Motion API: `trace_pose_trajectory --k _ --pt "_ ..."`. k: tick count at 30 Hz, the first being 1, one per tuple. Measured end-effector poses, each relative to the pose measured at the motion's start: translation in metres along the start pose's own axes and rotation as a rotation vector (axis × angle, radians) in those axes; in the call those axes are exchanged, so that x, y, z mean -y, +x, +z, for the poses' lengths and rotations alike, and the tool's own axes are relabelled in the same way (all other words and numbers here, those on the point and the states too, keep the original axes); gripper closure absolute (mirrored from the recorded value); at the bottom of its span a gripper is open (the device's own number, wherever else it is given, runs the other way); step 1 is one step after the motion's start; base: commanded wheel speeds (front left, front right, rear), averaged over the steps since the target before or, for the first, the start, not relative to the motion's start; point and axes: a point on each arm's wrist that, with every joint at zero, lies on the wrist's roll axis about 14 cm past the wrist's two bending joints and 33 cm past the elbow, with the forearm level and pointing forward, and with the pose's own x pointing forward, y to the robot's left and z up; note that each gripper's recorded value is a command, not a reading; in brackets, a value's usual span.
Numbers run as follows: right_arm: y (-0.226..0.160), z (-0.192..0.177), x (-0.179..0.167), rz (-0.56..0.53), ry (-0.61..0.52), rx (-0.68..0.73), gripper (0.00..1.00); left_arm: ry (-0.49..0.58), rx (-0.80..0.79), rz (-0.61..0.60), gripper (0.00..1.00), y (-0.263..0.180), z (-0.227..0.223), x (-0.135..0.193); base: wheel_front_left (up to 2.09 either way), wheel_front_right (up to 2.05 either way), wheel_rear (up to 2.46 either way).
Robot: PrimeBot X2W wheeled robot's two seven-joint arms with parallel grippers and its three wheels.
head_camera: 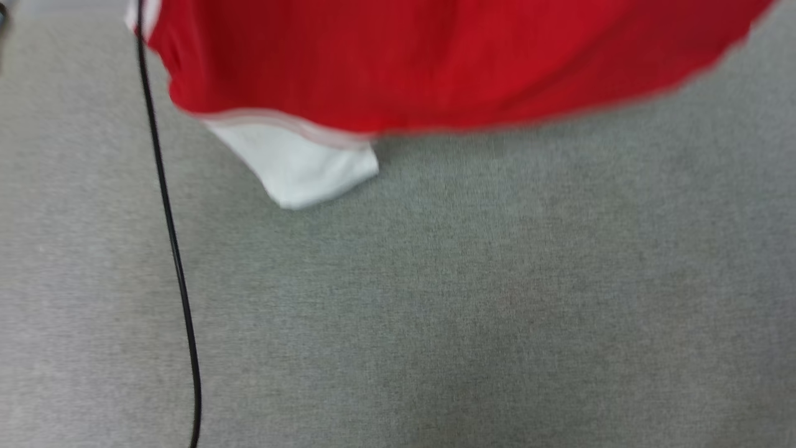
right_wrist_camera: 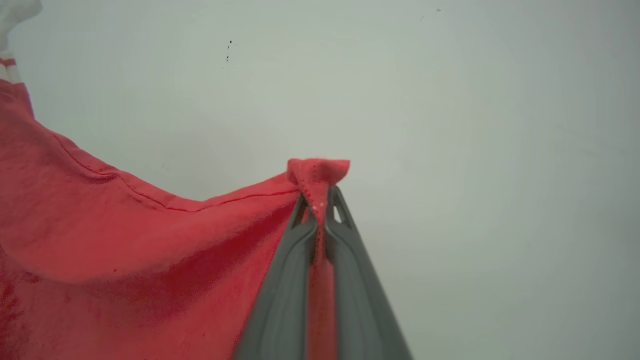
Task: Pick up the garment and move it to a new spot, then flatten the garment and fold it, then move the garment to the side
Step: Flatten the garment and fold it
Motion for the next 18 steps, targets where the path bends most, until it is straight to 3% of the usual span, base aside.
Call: trace_pose_trajectory --k 10,18 --pt "0.059 -0.014 0.028 -0.073 -0.079 0.033 1.00 0.032 0.044 0.051 1.00 0.052 -0.028 -0.028 0.00 0.00 0.00" --pt "0.089 -0.040 0.025 -0.072 -0.088 0.026 1.00 0.041 -0.006 0.059 1.00 0.056 -0.070 -0.037 0.00 0.00 0.00"
